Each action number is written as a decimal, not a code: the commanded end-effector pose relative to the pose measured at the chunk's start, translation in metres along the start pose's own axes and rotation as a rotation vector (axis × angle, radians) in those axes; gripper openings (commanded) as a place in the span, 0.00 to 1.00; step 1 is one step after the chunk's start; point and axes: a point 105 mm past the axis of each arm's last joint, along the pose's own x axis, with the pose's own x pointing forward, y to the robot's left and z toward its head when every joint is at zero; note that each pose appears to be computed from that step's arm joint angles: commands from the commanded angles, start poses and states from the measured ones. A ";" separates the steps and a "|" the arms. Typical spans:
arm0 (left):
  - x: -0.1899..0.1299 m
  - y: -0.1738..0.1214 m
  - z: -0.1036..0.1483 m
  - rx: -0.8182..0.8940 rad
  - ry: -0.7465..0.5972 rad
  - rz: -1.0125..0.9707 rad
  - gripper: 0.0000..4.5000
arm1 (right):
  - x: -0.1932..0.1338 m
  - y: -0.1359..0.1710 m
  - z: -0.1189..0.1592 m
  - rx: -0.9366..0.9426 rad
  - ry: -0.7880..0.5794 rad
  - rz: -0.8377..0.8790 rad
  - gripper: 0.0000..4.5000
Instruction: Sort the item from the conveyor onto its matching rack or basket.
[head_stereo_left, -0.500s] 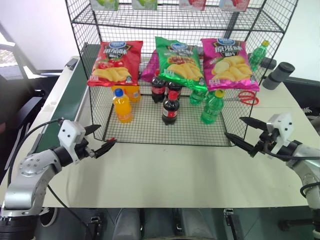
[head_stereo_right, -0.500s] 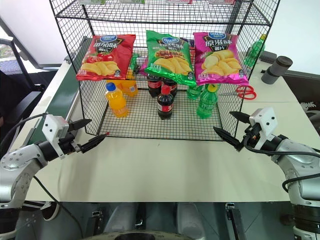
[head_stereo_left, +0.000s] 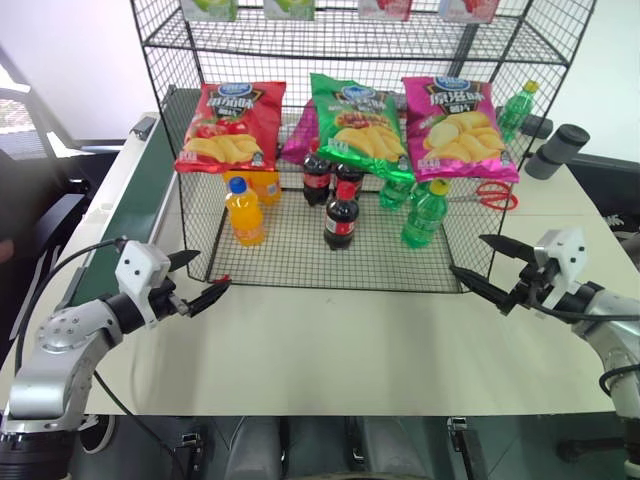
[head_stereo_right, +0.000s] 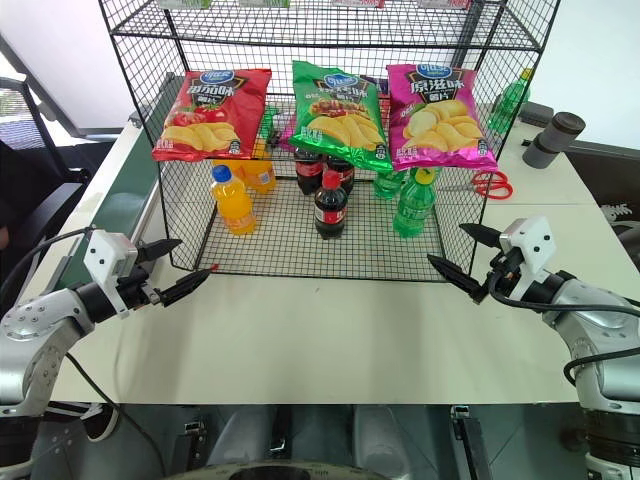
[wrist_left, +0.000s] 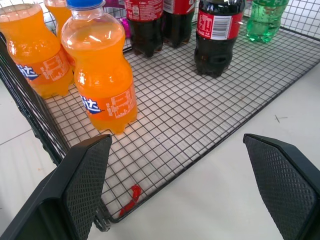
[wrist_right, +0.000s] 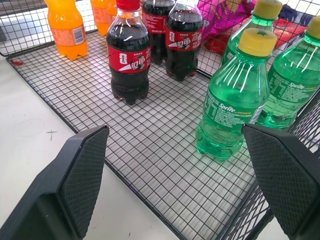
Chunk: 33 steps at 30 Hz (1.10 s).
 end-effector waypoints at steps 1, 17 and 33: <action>-0.006 0.007 0.010 0.042 -0.027 0.033 1.00 | -0.002 0.001 0.008 -0.030 -0.026 -0.001 0.98; -0.014 0.009 0.012 0.037 -0.033 0.064 1.00 | 0.006 0.003 0.009 -0.036 -0.043 0.001 0.98; -0.013 0.011 0.014 0.033 -0.053 0.094 1.00 | 0.017 0.009 0.009 -0.044 -0.065 0.014 0.98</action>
